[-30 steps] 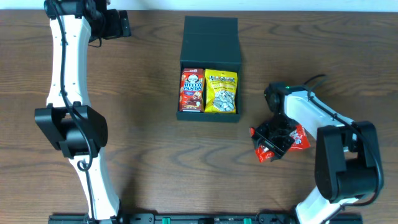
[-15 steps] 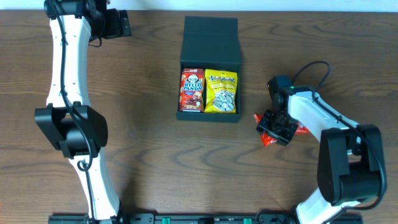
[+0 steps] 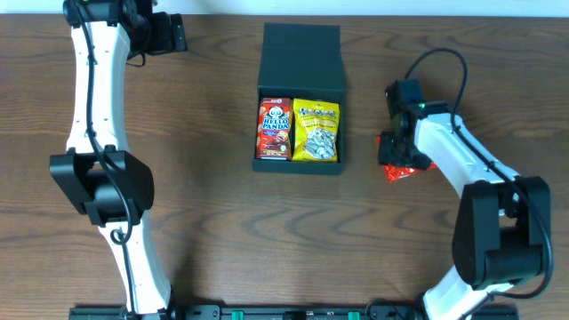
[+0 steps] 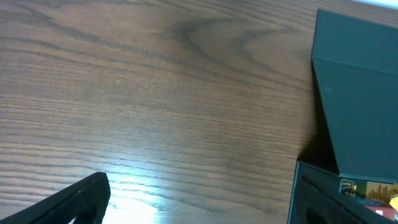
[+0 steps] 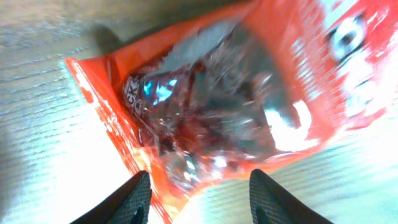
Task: Pack container
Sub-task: 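Grasp the red Hacks Original bag with the right gripper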
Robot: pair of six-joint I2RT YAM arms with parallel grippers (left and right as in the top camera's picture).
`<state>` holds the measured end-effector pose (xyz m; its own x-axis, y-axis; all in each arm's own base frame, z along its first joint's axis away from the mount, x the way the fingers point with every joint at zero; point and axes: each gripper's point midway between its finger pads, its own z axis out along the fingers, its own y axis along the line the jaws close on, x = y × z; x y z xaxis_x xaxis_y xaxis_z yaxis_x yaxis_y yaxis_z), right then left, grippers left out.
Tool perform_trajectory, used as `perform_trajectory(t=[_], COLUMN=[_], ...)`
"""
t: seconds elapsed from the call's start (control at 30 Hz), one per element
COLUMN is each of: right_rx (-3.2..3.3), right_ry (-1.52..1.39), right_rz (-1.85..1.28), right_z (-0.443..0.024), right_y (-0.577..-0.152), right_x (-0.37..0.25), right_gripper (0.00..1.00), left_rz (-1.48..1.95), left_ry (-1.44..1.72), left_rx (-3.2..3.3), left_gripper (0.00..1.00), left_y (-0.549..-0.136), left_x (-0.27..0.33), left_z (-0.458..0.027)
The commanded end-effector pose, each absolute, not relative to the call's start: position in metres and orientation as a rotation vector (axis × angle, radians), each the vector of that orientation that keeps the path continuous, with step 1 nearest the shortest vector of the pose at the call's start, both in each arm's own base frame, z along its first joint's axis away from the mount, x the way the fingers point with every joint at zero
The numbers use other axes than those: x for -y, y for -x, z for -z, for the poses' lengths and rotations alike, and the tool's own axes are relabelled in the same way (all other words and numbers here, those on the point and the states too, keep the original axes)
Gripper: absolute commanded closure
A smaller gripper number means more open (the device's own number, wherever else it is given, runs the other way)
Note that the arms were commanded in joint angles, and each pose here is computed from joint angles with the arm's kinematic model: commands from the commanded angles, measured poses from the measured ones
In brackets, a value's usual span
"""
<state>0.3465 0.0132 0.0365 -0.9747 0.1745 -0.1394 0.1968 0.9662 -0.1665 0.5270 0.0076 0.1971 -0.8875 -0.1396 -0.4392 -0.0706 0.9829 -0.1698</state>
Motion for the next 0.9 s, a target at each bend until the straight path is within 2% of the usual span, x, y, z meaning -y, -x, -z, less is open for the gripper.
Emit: perform_trajectory(t=[0.0,0.1,0.23,0.43,0.73,0.87], right_rx=[-2.977,-2.968,-2.941,-2.886,-2.866,-2.807], right_ry=[-0.240,-0.509,-0.825,-1.086,-1.451,-1.558], right_rz=[0.353,0.315,0.199,0.226,0.043,0.044], right_z=[-0.054,-0.068,-0.063,-0.052,-0.023,-0.009], right_y=[-0.355,-0.350,-0.345,-0.339,-0.336,-0.343], right_x=[-0.003,-0.005,-0.011,0.006,-0.005,-0.005], right_gripper=[0.49,0.44,0.46,0.35,0.18,0.17], left_rz=[0.201,0.201,0.201,0.201,0.200,0.200], left_ry=[0.132,0.132,0.131,0.131,0.130,0.130], left_rx=[-2.683,-2.682,-2.677,-2.679,-2.678,-2.679], left_gripper=[0.05,0.05,0.04,0.04,0.05,0.05], left_y=[-0.526,-0.526,-0.527,-0.527,-0.527,-0.527], left_x=[-0.009,-0.009,-0.009,-0.009,-0.009,-0.009], left_z=[-0.190,-0.190,-0.190,-0.190,-0.190,-0.190])
